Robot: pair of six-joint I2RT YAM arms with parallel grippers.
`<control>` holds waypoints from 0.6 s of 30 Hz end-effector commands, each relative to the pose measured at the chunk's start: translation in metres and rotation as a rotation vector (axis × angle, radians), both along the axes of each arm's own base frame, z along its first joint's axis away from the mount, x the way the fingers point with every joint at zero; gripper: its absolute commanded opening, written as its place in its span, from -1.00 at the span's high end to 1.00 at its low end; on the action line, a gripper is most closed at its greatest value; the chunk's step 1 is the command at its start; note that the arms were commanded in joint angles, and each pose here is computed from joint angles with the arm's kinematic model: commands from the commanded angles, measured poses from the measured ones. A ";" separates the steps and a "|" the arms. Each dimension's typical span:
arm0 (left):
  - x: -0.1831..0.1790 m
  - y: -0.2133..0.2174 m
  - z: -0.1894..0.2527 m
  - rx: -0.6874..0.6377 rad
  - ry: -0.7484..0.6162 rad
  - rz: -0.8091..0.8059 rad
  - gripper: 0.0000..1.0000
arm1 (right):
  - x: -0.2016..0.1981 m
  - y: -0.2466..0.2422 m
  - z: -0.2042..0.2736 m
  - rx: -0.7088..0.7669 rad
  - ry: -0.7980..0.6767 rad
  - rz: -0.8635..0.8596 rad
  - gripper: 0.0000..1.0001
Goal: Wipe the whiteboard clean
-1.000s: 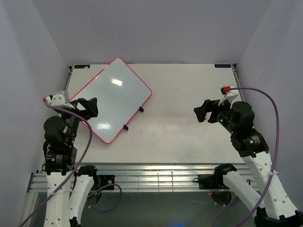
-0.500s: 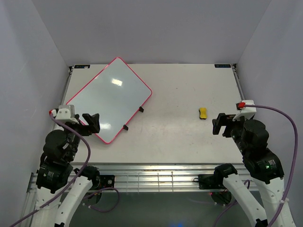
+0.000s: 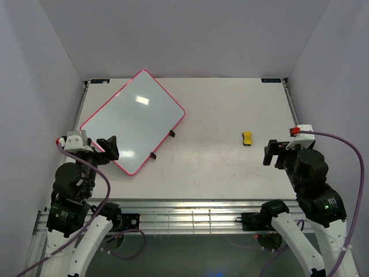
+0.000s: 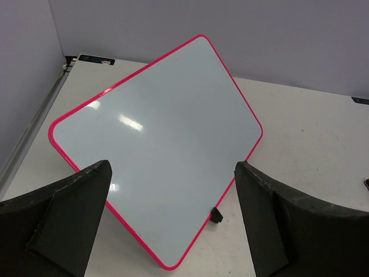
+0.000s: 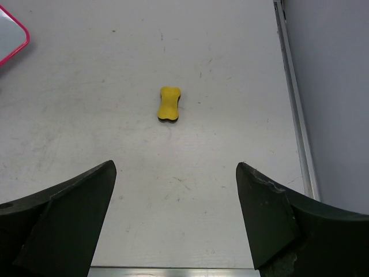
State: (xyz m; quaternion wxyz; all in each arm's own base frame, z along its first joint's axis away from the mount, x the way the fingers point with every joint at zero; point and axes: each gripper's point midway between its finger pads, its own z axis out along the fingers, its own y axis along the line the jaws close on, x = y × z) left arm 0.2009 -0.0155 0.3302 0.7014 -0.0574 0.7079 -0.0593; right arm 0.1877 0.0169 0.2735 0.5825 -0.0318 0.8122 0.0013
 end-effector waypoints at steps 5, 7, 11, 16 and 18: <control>0.003 0.001 0.012 -0.010 -0.087 0.006 -0.96 | 0.010 0.006 0.011 0.013 -0.078 0.020 -0.80; 0.003 -0.002 0.012 -0.018 -0.094 -0.005 -0.96 | 0.011 0.005 0.011 0.011 -0.079 0.013 -0.80; 0.003 -0.003 0.003 -0.014 -0.083 -0.013 -0.96 | 0.012 0.001 0.007 0.002 -0.071 -0.009 -0.80; 0.005 -0.008 -0.006 -0.011 -0.068 -0.039 -0.96 | 0.012 -0.001 0.004 0.003 -0.067 -0.025 -0.80; 0.005 -0.010 -0.006 -0.007 -0.073 -0.048 -0.96 | 0.012 -0.001 0.005 0.006 -0.072 -0.025 -0.80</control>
